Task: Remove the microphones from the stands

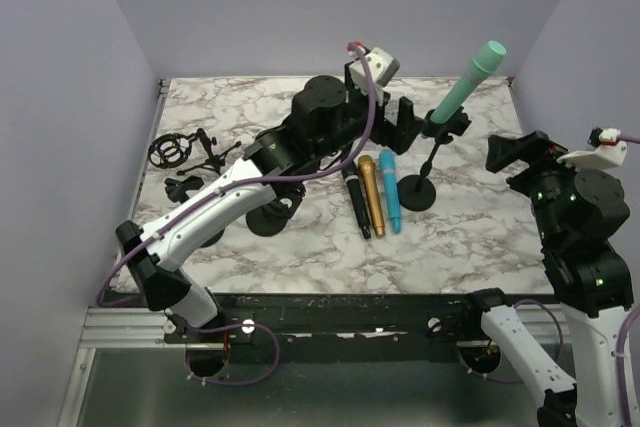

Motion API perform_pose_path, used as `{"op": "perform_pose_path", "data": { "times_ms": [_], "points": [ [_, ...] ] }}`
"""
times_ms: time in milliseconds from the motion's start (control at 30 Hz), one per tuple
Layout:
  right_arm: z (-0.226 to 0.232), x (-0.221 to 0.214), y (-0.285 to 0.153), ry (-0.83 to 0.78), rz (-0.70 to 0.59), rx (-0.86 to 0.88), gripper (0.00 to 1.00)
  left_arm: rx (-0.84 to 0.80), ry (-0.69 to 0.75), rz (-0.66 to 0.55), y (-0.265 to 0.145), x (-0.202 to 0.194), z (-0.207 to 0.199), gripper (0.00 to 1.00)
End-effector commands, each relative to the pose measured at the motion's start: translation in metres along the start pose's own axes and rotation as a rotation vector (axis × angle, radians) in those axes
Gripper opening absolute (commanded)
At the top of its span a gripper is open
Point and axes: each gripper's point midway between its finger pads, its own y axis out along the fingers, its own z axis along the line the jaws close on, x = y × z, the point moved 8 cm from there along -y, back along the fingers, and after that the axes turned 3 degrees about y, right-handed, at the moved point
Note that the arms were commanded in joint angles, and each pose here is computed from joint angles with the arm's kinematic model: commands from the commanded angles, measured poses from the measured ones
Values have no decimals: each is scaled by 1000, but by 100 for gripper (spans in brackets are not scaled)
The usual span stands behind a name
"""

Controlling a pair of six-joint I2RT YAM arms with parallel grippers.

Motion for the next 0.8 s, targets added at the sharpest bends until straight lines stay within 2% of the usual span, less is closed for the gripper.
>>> {"op": "perform_pose_path", "data": {
  "times_ms": [0,233,633,767],
  "points": [
    [-18,-7,-22,1,-4,-78,98,98,72,-17,36,12,-5,98],
    [-21,-2,-46,-33,-12,-31,98,81,115,-7,87,10,-24,99],
    [-21,-6,-54,-44,3,6,98,122,171,-34,134,-11,-22,99],
    [-20,-4,-55,-47,3,12,98,108,201,-55,150,-18,-22,96]
  ]
}}
